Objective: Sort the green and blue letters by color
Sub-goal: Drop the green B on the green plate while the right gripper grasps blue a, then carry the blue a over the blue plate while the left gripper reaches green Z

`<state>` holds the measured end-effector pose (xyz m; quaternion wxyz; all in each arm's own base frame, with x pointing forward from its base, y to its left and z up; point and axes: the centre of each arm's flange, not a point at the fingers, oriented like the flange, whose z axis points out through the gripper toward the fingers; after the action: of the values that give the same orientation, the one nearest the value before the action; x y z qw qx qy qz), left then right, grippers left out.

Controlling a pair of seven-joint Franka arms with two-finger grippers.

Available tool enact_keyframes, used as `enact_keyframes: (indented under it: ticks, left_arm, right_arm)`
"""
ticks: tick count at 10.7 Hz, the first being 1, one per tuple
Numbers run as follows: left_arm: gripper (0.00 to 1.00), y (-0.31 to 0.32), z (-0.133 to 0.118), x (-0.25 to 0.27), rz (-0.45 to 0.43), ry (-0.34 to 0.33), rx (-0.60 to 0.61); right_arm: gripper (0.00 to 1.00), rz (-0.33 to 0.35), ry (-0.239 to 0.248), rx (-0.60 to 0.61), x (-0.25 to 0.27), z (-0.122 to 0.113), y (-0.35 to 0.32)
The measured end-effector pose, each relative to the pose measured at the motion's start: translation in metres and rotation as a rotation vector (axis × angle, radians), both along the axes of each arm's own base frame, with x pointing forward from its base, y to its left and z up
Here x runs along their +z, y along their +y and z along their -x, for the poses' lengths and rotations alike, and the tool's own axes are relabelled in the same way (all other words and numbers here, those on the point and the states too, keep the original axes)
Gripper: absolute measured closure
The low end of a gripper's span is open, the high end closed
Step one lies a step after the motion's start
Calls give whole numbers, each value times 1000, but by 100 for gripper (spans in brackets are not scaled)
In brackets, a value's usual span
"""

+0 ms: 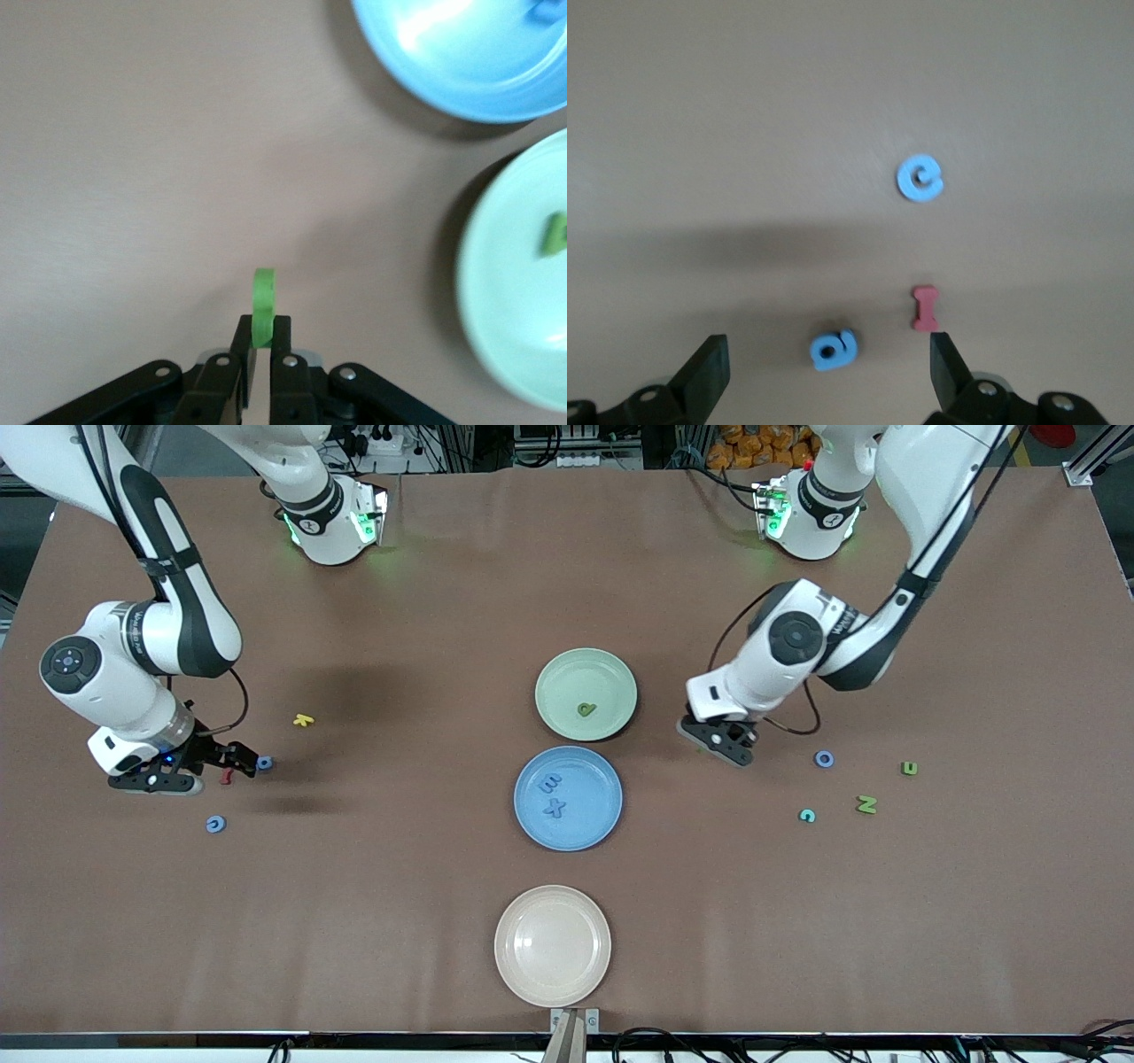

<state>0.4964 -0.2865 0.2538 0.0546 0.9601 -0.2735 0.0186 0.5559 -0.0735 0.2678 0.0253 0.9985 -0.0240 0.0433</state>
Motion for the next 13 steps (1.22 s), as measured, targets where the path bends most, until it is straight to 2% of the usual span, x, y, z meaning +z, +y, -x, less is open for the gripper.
enact_keyframes:
  ticks: [3, 5, 8, 10, 11, 13]
  left_arm:
    - [89, -83, 49, 12, 18, 37, 209]
    - [89, -124, 81, 13, 20, 60, 290]
    - [85, -147, 98, 6, 20, 89, 330]
    - [61, -145, 93, 1, 16, 89, 333]
    - [50, -142, 90, 0, 12, 83, 334]
    - [23, -134, 80, -1, -5, 83, 353]
  right_arm:
    - [0, -10, 20, -20, -28, 26, -12]
    - [0, -21, 18, -12, -52, 40, -6]
    - [0, -36, 21, -9, -84, 45, -2]
    - [0, -42, 18, -8, -96, 46, -1]
    - [5, -44, 14, -8, -100, 46, -1]
    - [34, -45, 6, -7, -100, 45, 0]
